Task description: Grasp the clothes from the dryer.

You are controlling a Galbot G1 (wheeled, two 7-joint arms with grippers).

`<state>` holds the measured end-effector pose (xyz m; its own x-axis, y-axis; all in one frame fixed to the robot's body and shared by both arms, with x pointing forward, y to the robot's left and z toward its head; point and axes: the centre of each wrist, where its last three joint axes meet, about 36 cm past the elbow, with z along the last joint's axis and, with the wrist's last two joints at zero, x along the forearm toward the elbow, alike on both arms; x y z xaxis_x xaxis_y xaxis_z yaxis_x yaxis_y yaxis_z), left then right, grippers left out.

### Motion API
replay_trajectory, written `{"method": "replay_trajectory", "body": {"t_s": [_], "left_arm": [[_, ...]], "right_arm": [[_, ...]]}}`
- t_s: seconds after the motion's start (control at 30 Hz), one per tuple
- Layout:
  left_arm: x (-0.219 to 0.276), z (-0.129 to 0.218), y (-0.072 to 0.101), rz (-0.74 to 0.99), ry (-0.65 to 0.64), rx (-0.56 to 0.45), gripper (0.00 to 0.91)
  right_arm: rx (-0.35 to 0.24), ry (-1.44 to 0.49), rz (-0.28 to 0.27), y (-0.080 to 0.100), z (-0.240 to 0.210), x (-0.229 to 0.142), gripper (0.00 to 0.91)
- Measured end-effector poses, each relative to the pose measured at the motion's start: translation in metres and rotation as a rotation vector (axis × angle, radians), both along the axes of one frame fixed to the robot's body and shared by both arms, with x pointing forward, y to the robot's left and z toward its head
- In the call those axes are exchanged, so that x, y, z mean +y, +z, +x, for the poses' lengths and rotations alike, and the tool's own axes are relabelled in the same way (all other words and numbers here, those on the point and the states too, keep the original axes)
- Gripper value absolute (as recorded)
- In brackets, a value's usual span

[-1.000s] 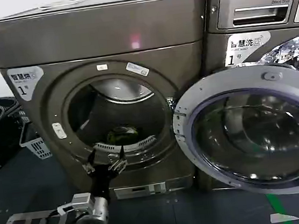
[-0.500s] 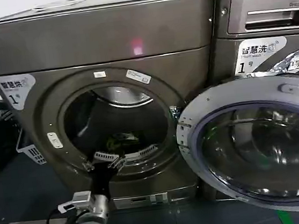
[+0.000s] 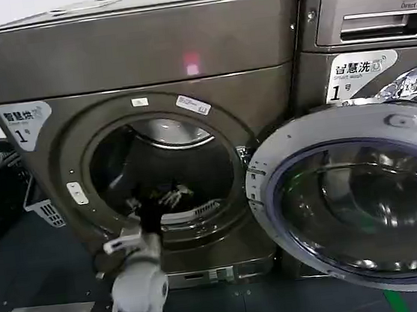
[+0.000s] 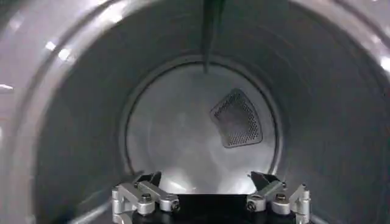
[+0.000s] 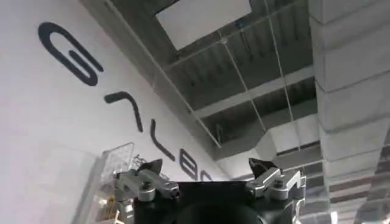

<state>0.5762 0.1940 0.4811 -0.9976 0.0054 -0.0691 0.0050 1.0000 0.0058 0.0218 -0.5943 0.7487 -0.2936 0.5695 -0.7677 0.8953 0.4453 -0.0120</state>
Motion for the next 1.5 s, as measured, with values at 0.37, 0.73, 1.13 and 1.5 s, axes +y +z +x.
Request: {"method": "replay_trajectory", "body": {"t_s": [0.37,0.73,1.13,1.5], "left_arm": [[0.022,0.092,0.019,0.266,-0.165,0.208,0.907],[0.019,0.152,0.014,0.737,-0.504,0.404,0.907],[0.038,0.194,0.033,1.192,-0.767,0.597,0.907],[0.045,0.205,0.036,1.460,-0.799,0.830,0.907]], "right_arm": [[-0.004,-0.006,0.003,-0.004,0.000,-0.004,0.907],[-0.007,-0.022,0.007,-0.009,-0.003,-0.008,0.907],[0.002,-0.026,0.012,-0.018,0.000,-0.008,0.907],[0.013,-0.023,0.008,-0.023,0.005,-0.007,0.907]]}}
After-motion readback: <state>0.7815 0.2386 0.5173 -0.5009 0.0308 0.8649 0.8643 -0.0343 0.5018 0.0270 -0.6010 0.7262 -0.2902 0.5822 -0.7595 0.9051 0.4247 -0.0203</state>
